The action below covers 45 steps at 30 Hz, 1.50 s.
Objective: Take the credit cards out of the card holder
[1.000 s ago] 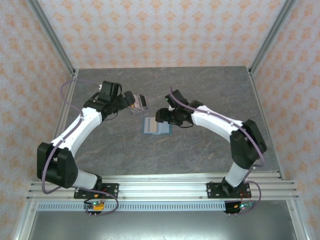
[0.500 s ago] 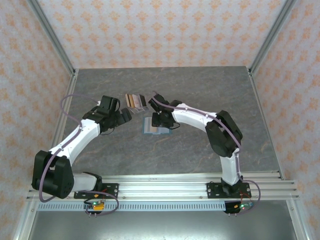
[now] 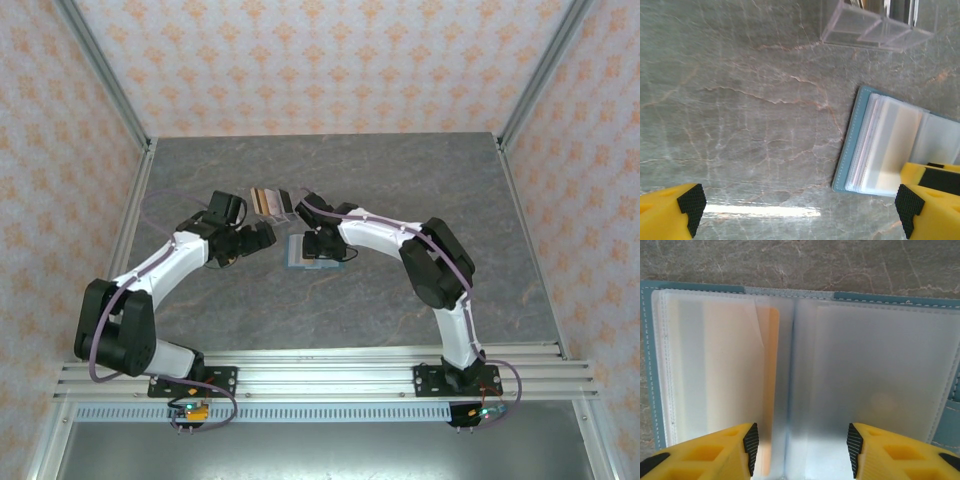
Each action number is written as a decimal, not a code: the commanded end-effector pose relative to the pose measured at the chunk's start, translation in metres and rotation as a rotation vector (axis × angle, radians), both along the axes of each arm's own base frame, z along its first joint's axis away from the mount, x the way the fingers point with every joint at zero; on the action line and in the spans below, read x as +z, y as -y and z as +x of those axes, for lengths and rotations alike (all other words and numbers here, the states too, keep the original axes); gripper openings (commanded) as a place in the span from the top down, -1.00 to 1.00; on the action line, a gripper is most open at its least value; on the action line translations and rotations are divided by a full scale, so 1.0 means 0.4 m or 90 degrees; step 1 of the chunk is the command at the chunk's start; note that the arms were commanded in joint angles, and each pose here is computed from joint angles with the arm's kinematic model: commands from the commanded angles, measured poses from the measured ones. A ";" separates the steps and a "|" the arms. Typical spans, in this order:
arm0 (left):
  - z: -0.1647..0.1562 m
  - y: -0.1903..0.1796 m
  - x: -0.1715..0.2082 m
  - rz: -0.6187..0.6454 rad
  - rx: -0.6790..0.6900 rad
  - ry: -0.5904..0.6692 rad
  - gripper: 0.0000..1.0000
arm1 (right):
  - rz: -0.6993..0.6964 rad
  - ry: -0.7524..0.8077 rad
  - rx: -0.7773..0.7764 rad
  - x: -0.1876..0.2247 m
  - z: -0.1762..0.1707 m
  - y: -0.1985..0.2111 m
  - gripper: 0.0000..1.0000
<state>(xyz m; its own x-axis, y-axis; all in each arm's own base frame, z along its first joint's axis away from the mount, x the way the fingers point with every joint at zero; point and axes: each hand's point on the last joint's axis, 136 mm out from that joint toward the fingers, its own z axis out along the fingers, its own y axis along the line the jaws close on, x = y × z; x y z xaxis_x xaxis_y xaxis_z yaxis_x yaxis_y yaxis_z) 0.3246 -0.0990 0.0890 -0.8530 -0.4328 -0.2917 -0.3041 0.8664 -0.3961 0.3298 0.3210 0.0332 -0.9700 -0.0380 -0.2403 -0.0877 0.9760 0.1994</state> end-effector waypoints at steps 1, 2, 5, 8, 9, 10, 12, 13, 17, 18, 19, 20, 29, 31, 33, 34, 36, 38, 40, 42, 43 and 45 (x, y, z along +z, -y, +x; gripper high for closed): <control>0.033 0.034 0.024 -0.049 -0.023 0.025 -1.00 | -0.057 -0.005 0.006 -0.034 -0.007 0.033 0.00; 0.035 0.041 0.021 -0.058 -0.024 0.024 -1.00 | -0.063 -0.005 0.005 -0.040 -0.009 0.039 0.02; 0.040 0.055 0.013 -0.077 -0.026 0.017 -0.97 | -0.075 -0.003 0.006 -0.050 -0.013 0.052 0.07; 0.042 0.069 0.009 -0.092 -0.029 0.016 -0.93 | -0.083 -0.005 0.007 -0.061 -0.019 0.061 0.07; 0.041 0.076 0.006 -0.097 -0.032 0.014 -0.92 | -0.086 -0.006 0.007 -0.065 -0.020 0.065 0.08; 0.041 0.082 0.005 -0.100 -0.035 0.014 -0.90 | -0.087 -0.006 0.008 -0.067 -0.021 0.066 0.09; 0.040 0.102 0.001 -0.109 -0.047 0.011 -0.85 | -0.089 -0.008 0.006 -0.073 -0.023 0.071 0.13; 0.041 0.109 0.001 -0.112 -0.051 0.012 -0.82 | -0.089 -0.008 0.007 -0.075 -0.024 0.070 0.15; 0.046 0.153 0.001 -0.137 -0.074 0.014 -0.63 | -0.084 -0.009 0.004 -0.078 -0.025 0.073 0.17; 0.049 0.165 0.002 -0.145 -0.079 0.016 -0.58 | -0.083 -0.011 0.003 -0.080 -0.027 0.074 0.17; 0.051 0.173 0.001 -0.151 -0.081 0.017 -0.52 | -0.080 -0.011 0.003 -0.079 -0.026 0.073 0.18; 0.053 0.184 0.001 -0.155 -0.084 0.018 -0.46 | -0.076 -0.011 0.002 -0.079 -0.026 0.072 0.18; 0.063 0.249 -0.011 -0.160 -0.109 0.005 -0.03 | -0.058 -0.014 -0.010 -0.075 -0.025 0.077 0.25; 0.064 0.258 -0.023 -0.159 -0.110 -0.007 0.04 | -0.057 -0.015 -0.012 -0.074 -0.026 0.078 0.26; 0.064 0.267 -0.042 -0.158 -0.113 -0.021 0.11 | -0.055 -0.015 -0.014 -0.074 -0.025 0.079 0.28; 0.065 0.270 -0.049 -0.157 -0.113 -0.025 0.13 | -0.055 -0.016 -0.016 -0.075 -0.024 0.080 0.28; 0.066 0.273 -0.066 -0.157 -0.110 -0.036 0.16 | -0.055 -0.016 -0.019 -0.075 -0.024 0.081 0.29; 0.068 0.276 -0.076 -0.158 -0.109 -0.041 0.18 | -0.055 -0.015 -0.020 -0.075 -0.024 0.082 0.30; 0.070 0.280 -0.080 -0.162 -0.111 -0.043 0.20 | -0.054 -0.017 -0.021 -0.077 -0.024 0.084 0.30; 0.073 0.288 -0.080 -0.173 -0.116 -0.044 0.22 | -0.053 -0.018 -0.021 -0.076 -0.025 0.083 0.31; 0.075 0.294 -0.078 -0.180 -0.120 -0.042 0.22 | -0.053 -0.019 -0.020 -0.077 -0.026 0.082 0.31; 0.076 0.297 -0.081 -0.183 -0.122 -0.044 0.23 | -0.052 -0.019 -0.021 -0.076 -0.025 0.084 0.31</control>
